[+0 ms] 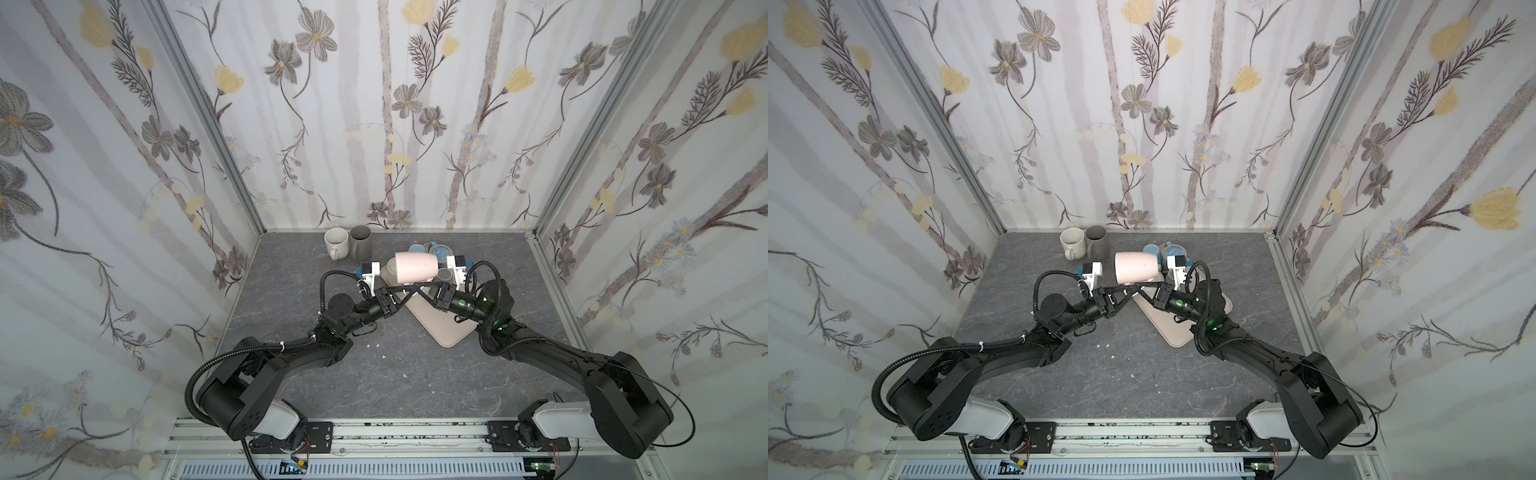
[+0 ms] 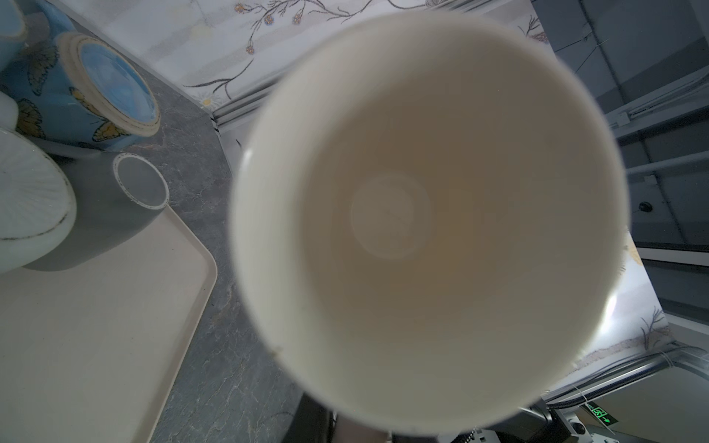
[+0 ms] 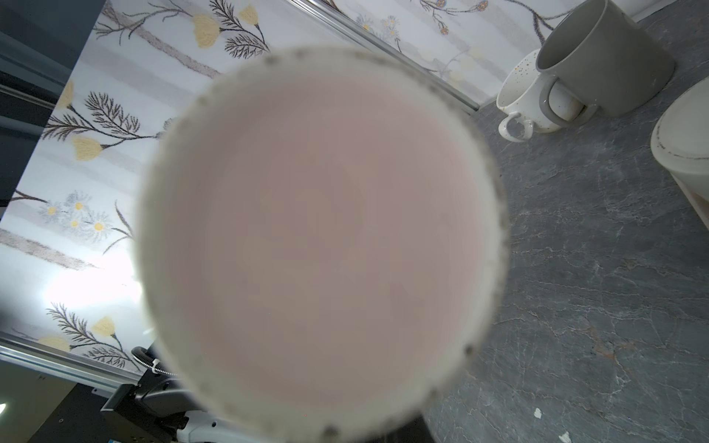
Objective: Turn the mug right side up
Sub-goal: Place the mug at the top-left of the table.
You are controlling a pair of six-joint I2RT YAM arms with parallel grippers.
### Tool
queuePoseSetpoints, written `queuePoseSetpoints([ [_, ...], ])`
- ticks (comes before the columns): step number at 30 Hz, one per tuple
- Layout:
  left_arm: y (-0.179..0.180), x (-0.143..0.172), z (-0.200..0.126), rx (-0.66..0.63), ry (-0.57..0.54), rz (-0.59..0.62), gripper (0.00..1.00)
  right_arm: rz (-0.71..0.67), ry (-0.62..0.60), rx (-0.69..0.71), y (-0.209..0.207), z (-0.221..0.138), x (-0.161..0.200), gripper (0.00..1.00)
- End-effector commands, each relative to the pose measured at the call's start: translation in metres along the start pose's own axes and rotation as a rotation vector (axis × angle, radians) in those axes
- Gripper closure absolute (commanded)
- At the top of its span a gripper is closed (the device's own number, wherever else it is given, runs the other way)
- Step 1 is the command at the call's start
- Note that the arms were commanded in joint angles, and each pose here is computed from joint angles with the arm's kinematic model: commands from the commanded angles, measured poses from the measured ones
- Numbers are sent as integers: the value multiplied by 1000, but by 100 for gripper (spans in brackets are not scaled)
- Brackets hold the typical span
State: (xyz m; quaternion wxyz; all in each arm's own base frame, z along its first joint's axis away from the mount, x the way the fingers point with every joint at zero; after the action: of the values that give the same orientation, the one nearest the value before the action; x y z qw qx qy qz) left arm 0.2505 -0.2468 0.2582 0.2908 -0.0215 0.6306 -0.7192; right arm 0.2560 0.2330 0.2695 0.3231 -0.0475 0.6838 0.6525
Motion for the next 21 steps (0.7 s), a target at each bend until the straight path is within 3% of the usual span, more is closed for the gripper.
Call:
queuePoseSetpoints([
  [1, -15, -2, -2, 91, -5, 6, 100, -54, -32, -54, 9, 0, -5, 100],
  [6, -10, -3, -5, 77, -18, -1, 100, -56, -27, -47, 10, 1, -6, 100],
  [10, -8, -4, -7, 71, -23, -12, 100, -71, -29, 6, 6, -1, -6, 84],
  [13, -6, -6, -9, 63, -29, -20, 100, -89, -28, 59, 4, -3, -7, 66],
  [17, 0, -5, -12, 38, -34, -34, 100, -131, -14, 142, 3, -3, -11, 56],
  [21, 9, -5, -15, 1, -40, -54, 100, -155, -4, 229, 0, -6, -13, 53],
])
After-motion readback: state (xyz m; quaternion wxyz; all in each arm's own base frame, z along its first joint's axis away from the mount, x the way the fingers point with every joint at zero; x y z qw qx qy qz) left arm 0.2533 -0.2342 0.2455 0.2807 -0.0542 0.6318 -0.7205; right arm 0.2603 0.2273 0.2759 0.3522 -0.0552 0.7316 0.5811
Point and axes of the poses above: each gripper's point midway between its finger pads, its own z axis out along the fingers, its own y axis along the line the jaws close on, x = y × z, the point moved 7 cm from there along -z, back along the fingers, and after that the axes turned 3 degrees about -z, right-handed, at the moved point
